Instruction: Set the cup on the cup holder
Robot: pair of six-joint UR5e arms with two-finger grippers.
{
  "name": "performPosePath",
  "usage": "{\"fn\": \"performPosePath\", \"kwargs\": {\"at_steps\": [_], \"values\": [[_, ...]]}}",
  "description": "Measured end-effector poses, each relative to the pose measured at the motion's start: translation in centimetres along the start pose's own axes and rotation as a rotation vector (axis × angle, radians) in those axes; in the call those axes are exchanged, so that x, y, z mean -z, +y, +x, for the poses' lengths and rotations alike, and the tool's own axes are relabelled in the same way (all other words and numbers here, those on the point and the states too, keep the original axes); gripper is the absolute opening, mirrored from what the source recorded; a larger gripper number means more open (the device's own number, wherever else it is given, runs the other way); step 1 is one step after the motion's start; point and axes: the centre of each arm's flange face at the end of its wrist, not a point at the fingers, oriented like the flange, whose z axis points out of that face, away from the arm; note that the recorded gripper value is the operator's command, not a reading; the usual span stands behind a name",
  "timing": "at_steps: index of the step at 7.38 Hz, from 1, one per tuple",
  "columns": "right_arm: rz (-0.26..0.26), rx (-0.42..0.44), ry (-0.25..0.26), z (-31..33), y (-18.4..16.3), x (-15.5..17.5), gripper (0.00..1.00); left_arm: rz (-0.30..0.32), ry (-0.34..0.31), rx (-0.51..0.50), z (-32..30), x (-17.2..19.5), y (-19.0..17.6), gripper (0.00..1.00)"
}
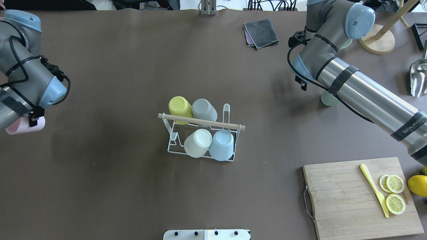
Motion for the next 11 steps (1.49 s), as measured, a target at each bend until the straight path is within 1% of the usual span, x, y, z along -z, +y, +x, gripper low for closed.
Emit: {"fn": "performPosePath", "kwargs": {"at_steps": [1, 2, 3, 5, 6, 7, 8, 9, 10, 11], "values": [[-0.012, 0.031, 0.005, -0.4, -0.1, -0.6, 1.00, 0.140, 0.032, -0.071, 1.3, 0.7, 1.4, 0.60], [-0.025, 0.076, 0.019, -0.5, 0.0, -1.0, 1.00, 0.282, 0.058, -0.154, 2.7, 1.2, 3.8, 0.60], [-0.035, 0.131, 0.043, -0.4, 0.0, -1.1, 1.00, 0.405, 0.087, -0.215, 4.4, 1.6, 6.2, 0.60], [-0.059, 0.225, 0.093, 0.2, 0.1, -1.4, 1.00, 0.649, 0.143, -0.285, 8.0, 3.0, 9.6, 0.60], [-0.078, 0.255, 0.112, 0.3, 0.2, -1.8, 1.00, 0.773, 0.146, -0.297, 9.9, 3.8, 10.6, 0.60], [-0.103, 0.272, 0.119, 0.4, 0.1, -2.7, 1.00, 0.931, 0.113, -0.318, 12.3, 4.0, 10.8, 0.60], [-0.130, 0.278, 0.122, 0.2, 0.1, -3.7, 1.00, 1.104, 0.090, -0.345, 15.3, 3.2, 10.7, 0.60], [-0.156, 0.288, 0.130, -0.1, 0.1, -4.5, 1.00, 1.263, 0.091, -0.365, 18.4, 1.7, 11.1, 0.60], [-0.180, 0.304, 0.137, -0.2, 0.2, -4.9, 1.00, 1.392, 0.104, -0.382, 20.9, 0.4, 12.4, 0.58], [-0.202, 0.312, 0.141, -0.2, 0.3, -5.1, 1.00, 1.487, 0.131, -0.403, 22.8, -0.4, 14.3, 0.58]]}}
